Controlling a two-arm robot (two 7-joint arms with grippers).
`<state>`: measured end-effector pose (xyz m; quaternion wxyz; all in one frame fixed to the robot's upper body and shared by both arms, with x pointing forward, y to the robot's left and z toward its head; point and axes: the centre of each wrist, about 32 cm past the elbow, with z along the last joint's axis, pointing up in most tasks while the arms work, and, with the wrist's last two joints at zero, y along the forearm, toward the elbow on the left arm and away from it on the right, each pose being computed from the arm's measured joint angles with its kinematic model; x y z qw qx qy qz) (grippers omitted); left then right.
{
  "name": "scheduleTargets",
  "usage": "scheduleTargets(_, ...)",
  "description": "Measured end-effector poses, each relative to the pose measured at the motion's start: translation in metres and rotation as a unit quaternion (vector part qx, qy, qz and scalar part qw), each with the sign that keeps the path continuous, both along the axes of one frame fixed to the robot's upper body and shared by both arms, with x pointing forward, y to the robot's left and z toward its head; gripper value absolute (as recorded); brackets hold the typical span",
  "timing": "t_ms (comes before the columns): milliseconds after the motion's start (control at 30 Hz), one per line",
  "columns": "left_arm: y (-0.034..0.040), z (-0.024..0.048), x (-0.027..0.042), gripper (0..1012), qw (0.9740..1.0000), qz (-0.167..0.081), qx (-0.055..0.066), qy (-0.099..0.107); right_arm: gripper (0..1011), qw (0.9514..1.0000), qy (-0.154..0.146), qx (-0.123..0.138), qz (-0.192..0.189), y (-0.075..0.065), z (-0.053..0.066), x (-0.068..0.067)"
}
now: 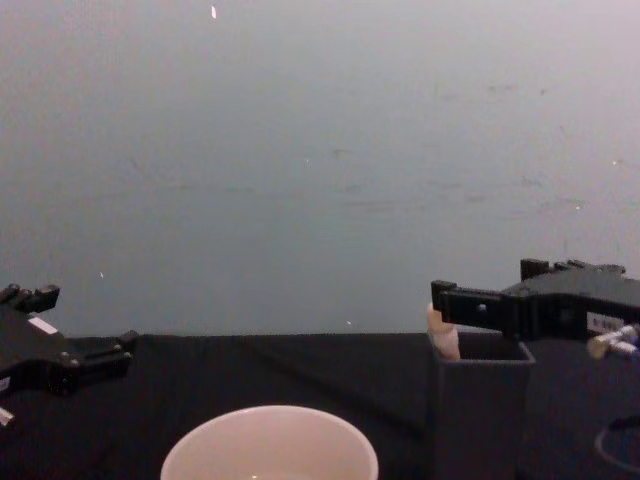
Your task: Pick up the stirring spoon with one hand, stir inside the cup, then place it back in its original position.
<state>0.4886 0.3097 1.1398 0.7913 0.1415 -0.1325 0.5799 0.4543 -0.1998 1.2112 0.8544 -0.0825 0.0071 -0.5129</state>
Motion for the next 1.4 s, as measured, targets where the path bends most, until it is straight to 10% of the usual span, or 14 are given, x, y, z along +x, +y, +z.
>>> scheduleTargets(600, 0.0000, 0.0000, 0.0000, 1001, 1.0000, 0.000, 0.000, 0.000, 1002, 0.9973, -0.049, 0.052, -0.017, -0.012, 0.019, 0.009)
scheduleTargets(900, 0.0000, 0.0000, 0.0000, 1001, 1.0000, 0.000, 0.000, 0.000, 1002, 0.9918, -0.076, 0.025, -0.100, -0.036, -0.009, 0.037)
scheduleTargets(1400, 0.0000, 0.0000, 0.0000, 1001, 1.0000, 0.000, 0.000, 0.000, 1002, 0.9937, -0.024, -0.021, -0.108, -0.049, -0.049, 0.039)
